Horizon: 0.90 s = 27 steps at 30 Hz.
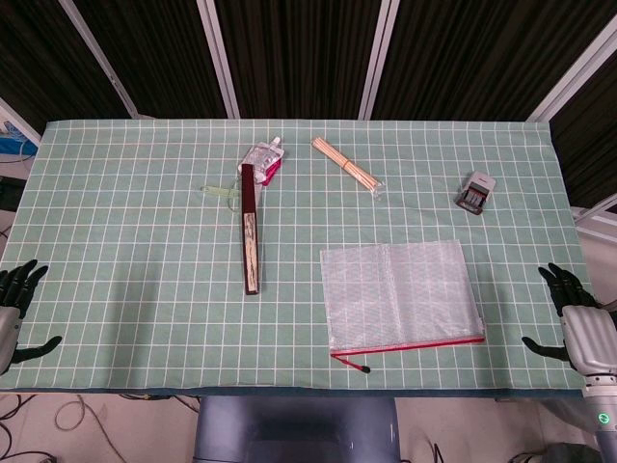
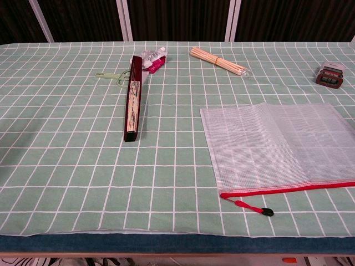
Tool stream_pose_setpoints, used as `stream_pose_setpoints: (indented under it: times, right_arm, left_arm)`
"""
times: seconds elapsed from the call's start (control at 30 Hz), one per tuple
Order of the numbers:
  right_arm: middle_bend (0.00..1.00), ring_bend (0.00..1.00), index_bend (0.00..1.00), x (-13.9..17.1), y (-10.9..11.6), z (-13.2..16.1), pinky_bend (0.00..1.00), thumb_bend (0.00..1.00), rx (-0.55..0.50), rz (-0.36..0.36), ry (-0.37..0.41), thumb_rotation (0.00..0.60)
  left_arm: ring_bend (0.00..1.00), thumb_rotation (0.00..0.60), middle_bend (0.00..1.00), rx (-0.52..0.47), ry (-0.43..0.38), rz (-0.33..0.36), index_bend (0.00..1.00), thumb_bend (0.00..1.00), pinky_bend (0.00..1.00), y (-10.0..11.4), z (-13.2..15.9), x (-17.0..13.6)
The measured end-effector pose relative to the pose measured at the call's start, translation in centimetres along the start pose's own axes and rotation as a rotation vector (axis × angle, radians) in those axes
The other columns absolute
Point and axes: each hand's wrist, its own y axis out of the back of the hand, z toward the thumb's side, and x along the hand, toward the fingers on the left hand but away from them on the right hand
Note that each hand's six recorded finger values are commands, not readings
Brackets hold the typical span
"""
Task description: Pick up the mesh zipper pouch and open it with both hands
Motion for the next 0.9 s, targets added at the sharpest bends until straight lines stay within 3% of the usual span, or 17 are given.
stream_pose_setpoints:
  times: [0.7,0.8,0.9]
  right_arm:
    - [0.00,0.00,0.00,-0.2,0.3,0.8,0.21,0.09,-0.019,-0.017,0.029,0.600]
    - [0.06,0.08,0.00,-0.5,0.7,1.7,0.25,0.09,-0.035,-0.030,0.065,0.600]
    - [0.30,0.32,0.01,-1.0,1.0,3.1,0.44,0.10,-0.059,-0.047,0.120,0.600]
  left_arm:
    - [0.00,0.600,0.00,-0.008,-0.001,-0.002,0.00,0.10,0.00,-0.1,0.1,0.1]
    - [0.00,0.600,0.00,-0.012,0.004,-0.004,0.00,0.10,0.00,-0.1,0.1,0.1]
    - [0.00,0.600,0.00,-0.016,0.008,-0.007,0.00,0.10,0.00,-0.2,0.0,0.2]
